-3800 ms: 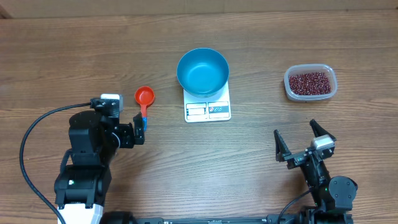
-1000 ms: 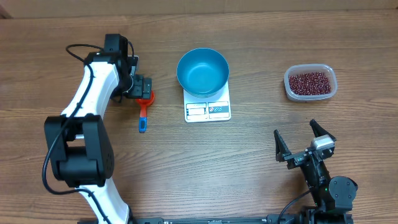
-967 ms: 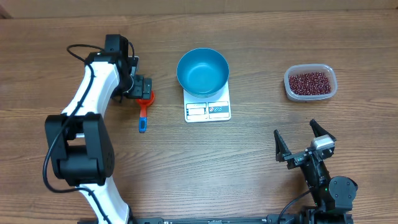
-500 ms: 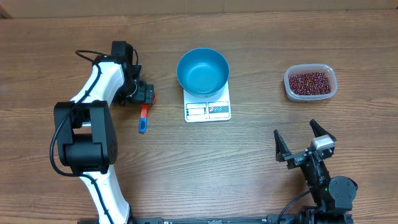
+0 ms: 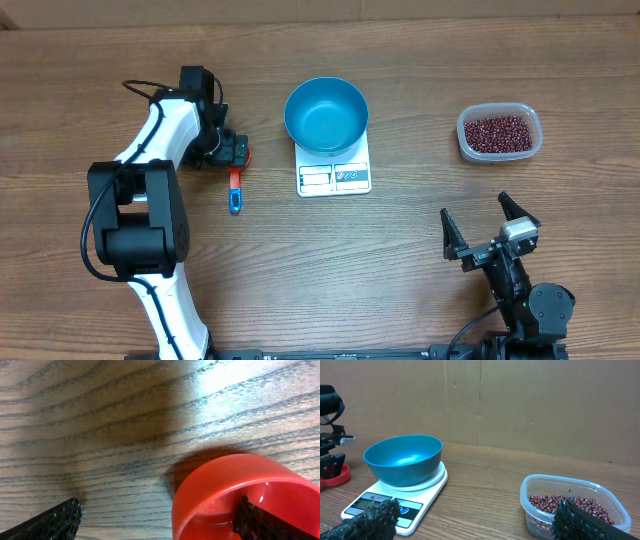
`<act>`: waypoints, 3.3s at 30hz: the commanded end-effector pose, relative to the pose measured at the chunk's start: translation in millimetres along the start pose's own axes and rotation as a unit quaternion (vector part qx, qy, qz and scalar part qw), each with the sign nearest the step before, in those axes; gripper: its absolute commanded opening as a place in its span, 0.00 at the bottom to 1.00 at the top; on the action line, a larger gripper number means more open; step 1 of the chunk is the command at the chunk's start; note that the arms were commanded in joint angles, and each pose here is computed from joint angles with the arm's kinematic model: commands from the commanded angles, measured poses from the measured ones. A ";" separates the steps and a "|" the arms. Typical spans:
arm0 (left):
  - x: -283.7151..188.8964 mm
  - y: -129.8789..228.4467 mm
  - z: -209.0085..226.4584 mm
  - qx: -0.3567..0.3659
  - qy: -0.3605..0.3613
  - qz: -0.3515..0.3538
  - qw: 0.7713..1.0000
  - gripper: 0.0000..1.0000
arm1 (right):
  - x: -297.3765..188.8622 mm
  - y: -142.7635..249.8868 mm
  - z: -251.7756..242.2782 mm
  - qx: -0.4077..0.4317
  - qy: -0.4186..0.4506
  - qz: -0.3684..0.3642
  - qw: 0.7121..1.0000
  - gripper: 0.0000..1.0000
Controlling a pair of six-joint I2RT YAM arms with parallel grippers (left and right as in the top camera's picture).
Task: Scoop item into bowl and weigh 150g on scale
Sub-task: 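Lower the left gripper and grasp the red scoop by its handle, then lift the red scoop with the left gripper toward the teal bowl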
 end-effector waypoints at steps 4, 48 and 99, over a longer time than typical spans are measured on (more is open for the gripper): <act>6.3 -3.2 3.6 0.002 -0.005 0.003 1.000 1.00 | 0.1 1.6 -0.1 0.000 0.002 -0.003 1.000 1.00; 6.0 -1.5 3.1 0.002 -0.005 0.006 1.000 0.04 | 0.1 1.6 -0.1 0.000 0.002 -0.003 1.000 1.00; -212.3 -55.4 -14.6 -0.145 0.089 -0.104 0.980 0.04 | 0.1 1.6 -0.1 0.000 0.002 -0.003 1.000 1.00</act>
Point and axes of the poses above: each gripper's point midway between its finger pads, its own x axis out along the fingers, its own z axis along the line the jaws close on, y = z × x, the point moved 2 cm from there along -x, back along the fingers, and after that the axes turned 2 degrees about x, right-handed, at the moved point
